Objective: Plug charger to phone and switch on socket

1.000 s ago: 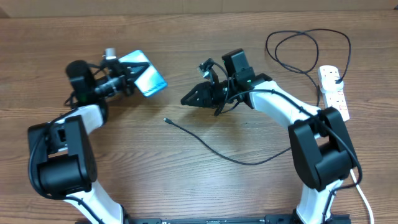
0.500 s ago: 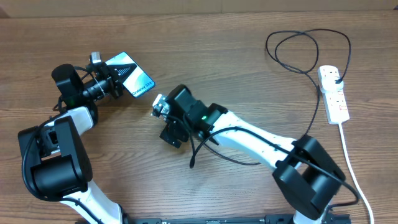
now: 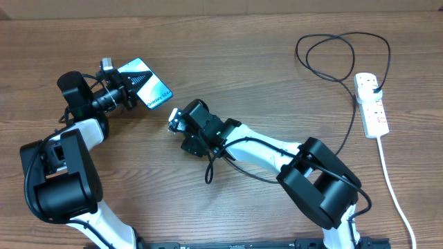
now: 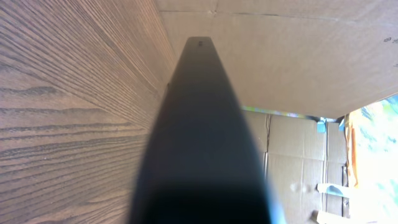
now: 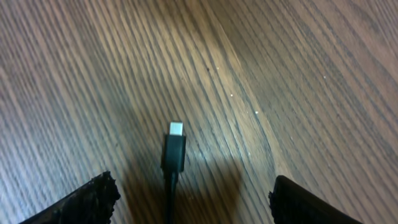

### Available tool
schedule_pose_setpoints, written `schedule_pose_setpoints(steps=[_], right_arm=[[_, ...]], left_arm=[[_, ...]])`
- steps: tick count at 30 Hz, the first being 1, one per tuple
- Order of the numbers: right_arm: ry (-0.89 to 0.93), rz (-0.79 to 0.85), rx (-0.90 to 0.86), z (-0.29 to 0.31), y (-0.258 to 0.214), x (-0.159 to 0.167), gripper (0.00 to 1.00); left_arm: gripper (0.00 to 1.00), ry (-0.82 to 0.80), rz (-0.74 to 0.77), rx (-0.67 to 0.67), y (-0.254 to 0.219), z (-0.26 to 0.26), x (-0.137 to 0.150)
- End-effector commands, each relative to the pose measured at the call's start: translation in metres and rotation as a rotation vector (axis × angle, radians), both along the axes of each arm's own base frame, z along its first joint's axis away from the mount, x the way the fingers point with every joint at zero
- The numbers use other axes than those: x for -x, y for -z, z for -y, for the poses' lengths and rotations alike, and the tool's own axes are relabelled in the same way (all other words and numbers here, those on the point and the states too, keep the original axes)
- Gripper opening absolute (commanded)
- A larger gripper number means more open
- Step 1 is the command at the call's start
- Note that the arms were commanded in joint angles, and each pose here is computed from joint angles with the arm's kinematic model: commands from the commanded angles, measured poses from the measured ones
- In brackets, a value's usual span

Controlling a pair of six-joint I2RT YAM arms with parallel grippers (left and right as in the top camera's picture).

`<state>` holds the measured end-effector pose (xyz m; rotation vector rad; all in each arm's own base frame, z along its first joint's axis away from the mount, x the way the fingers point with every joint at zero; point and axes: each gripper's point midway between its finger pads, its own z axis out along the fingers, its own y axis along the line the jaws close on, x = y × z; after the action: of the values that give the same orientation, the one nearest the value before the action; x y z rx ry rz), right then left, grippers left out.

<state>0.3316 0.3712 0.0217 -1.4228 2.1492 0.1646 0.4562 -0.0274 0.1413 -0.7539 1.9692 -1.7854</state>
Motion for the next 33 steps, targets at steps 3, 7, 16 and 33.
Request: schedule_pose_setpoints(steps=[3,7,16,33], right_arm=[[0.001,0.008,0.0,-0.004,0.013,-0.006,0.69],[0.0,0.001,0.004,-0.004,0.019,-0.006,0.68],[0.034,-0.058,0.011,0.001,0.042,-0.004,0.54],[0.122,-0.191,-0.011,0.015,0.051,0.004,0.42]], left_arm=[[0.04,0.021,0.047,-0.012,-0.009,-0.004,-0.002],[0.04,0.024,0.047,-0.011,-0.009,-0.003,-0.002],[0.04,0.035,0.048,-0.008,-0.009,-0.002,0.0],[0.04,0.036,0.049,-0.005,-0.01,-0.005,0.001]])
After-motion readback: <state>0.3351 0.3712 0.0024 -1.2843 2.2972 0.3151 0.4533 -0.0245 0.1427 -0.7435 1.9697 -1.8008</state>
